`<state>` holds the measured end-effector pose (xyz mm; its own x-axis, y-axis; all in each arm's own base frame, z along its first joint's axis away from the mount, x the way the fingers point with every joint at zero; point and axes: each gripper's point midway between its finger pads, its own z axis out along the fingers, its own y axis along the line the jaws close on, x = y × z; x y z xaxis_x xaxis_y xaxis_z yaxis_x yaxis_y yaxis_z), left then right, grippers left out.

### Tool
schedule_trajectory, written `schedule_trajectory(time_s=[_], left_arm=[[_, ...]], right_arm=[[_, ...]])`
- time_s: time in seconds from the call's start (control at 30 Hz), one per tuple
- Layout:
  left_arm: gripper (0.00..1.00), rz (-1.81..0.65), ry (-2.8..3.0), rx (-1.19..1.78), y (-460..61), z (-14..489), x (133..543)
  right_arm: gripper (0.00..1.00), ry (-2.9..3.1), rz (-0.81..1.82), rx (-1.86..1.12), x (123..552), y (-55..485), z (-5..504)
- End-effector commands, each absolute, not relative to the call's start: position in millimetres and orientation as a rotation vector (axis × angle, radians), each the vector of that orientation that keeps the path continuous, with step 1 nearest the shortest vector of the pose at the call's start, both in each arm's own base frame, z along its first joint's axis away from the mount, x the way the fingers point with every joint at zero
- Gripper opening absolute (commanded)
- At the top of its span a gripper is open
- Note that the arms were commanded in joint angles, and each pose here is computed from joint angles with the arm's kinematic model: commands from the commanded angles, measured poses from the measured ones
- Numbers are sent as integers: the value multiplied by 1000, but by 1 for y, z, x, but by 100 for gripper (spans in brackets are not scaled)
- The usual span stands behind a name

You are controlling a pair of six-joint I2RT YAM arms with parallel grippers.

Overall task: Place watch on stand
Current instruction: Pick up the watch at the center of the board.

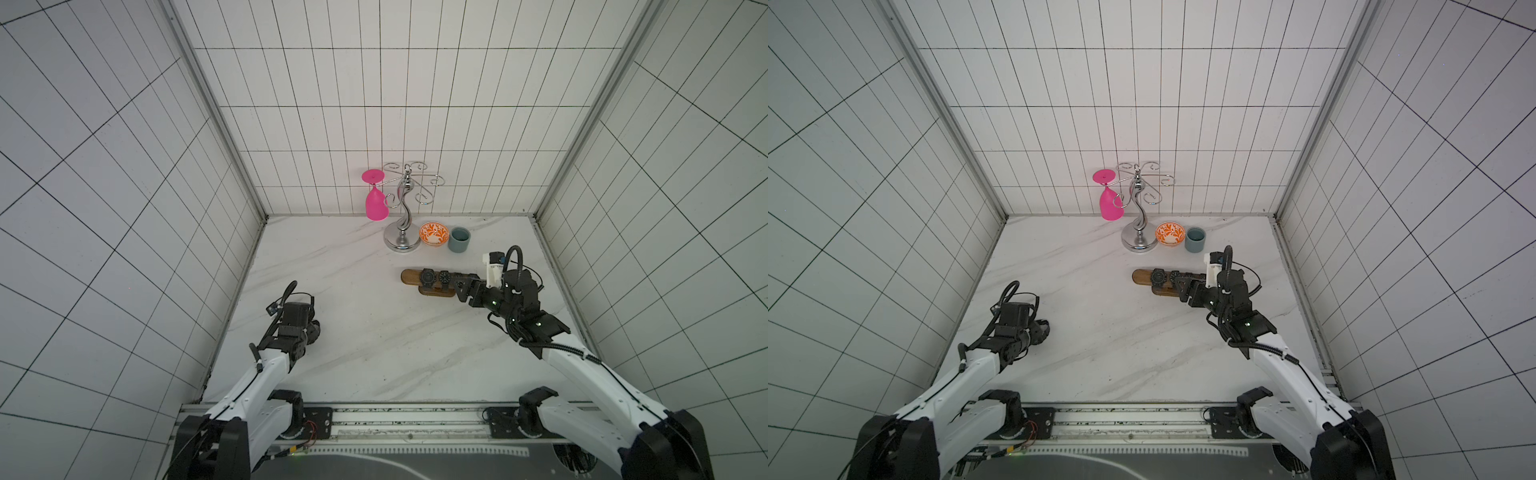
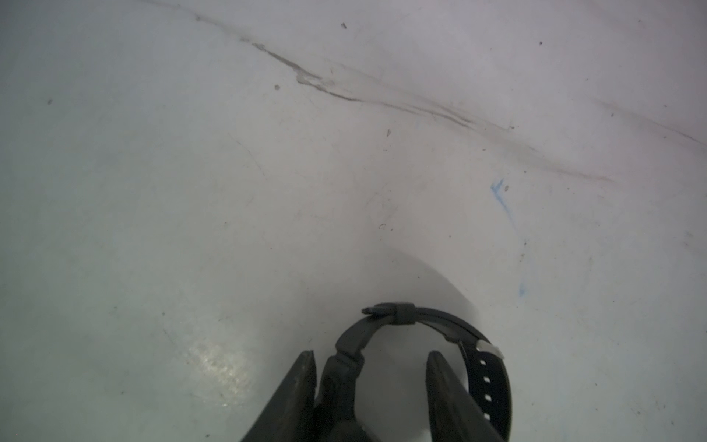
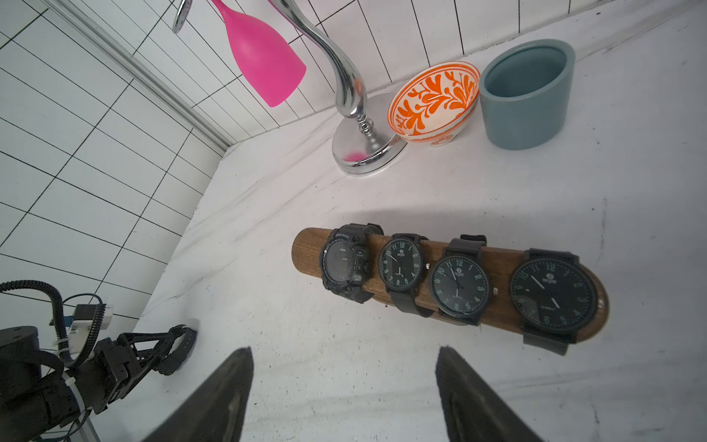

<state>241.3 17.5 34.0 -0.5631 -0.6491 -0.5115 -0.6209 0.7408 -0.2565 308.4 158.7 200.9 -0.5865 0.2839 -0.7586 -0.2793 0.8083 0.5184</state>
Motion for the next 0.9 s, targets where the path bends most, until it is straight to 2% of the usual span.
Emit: schedule_trajectory(time_s=[0.0, 0.13, 0.5, 0.87], left_arm=[[34, -111, 2310, -933, 14, 47, 258], [23, -137, 2323, -893, 9, 48, 264], [11, -206, 2344, -700, -18, 58, 279], [7, -229, 2142, -291, -114, 145, 294]], right_arm=[[77, 2120, 732, 4, 298, 155, 176], [77, 2125, 732, 5, 296, 154, 175], [76, 2144, 776, -24, 285, 166, 172], [75, 2138, 885, -197, 258, 231, 191]])
